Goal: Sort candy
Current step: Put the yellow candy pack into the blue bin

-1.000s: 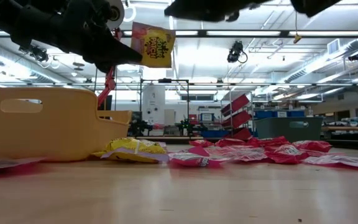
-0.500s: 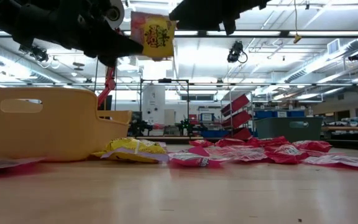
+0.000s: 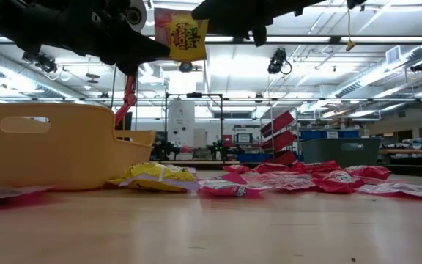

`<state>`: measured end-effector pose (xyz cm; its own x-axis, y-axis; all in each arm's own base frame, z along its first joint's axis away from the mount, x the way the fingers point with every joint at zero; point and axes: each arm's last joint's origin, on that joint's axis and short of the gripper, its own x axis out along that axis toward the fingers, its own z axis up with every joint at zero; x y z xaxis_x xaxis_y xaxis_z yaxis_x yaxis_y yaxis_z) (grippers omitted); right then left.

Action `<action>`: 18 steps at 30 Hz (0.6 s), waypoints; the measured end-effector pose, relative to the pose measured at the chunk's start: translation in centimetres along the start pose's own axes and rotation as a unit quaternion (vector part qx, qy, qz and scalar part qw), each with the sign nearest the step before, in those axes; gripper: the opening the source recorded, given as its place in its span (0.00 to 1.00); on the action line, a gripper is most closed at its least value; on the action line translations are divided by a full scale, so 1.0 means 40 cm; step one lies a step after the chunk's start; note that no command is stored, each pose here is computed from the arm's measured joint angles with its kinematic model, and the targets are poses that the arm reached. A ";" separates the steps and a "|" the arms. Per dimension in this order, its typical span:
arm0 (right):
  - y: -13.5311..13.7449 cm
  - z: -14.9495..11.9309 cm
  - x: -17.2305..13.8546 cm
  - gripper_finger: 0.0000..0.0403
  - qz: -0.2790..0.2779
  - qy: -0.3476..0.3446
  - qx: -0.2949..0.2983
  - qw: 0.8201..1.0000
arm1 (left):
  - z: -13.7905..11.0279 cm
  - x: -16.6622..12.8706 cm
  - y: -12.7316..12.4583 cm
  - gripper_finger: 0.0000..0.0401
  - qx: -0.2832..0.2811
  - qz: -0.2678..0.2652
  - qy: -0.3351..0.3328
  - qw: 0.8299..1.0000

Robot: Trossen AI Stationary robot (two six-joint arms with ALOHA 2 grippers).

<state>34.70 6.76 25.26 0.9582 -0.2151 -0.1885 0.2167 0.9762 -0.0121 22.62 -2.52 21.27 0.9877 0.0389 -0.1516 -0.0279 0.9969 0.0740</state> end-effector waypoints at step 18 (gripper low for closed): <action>-0.013 0.002 0.007 0.02 0.014 -0.002 -0.022 1.000 | 0.001 0.000 0.000 0.08 -0.008 0.000 -0.002 1.000</action>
<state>34.88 6.18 25.30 0.9644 -0.1882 -0.1858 0.1821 0.9820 -0.0497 22.63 -2.52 21.31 0.9883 0.0389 -0.1477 -0.0304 0.9978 0.0592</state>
